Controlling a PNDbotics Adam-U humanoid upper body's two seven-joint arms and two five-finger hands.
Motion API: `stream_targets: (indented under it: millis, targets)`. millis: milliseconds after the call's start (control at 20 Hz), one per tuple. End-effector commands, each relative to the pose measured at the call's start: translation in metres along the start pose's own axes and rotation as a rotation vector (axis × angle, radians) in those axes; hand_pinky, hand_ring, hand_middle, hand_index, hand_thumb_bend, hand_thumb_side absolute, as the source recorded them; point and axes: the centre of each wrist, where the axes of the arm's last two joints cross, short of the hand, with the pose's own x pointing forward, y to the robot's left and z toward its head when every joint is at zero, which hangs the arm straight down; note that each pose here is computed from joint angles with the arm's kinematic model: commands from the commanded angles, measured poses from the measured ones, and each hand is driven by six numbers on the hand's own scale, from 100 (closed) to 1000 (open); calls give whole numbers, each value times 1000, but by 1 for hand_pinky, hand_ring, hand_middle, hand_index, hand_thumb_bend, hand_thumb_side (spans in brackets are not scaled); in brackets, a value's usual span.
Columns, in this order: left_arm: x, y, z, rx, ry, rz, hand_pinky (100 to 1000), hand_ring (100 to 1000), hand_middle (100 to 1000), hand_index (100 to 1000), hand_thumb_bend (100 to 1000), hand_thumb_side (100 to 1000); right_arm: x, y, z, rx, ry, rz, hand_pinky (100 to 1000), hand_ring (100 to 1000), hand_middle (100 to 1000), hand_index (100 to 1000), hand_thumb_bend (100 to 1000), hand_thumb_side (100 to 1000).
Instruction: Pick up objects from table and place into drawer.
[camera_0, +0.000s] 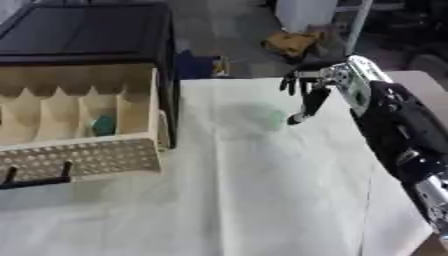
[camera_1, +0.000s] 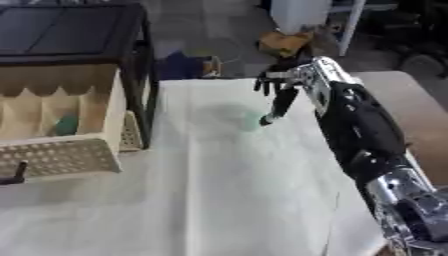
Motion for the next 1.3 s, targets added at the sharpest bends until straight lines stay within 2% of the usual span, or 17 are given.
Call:
stream_targets:
  millis: [50,550,1300]
  targets:
    - [8,4,-5,-8,-22,-25,100,100,100,736,159,958,-3,-10,5,-24,19,18,422,646,704,866,529,268]
    - [7,3,-5,-11,-22,-20,100,100,100,731,158,959,3,3,-5,1,13,8,412,635,712,857,515,266]
    - [5,2,-3,-12,-16,-16,100,100,100,720,160,964,5,10,-9,-32,54,-11,379,616,708,831,398,316]
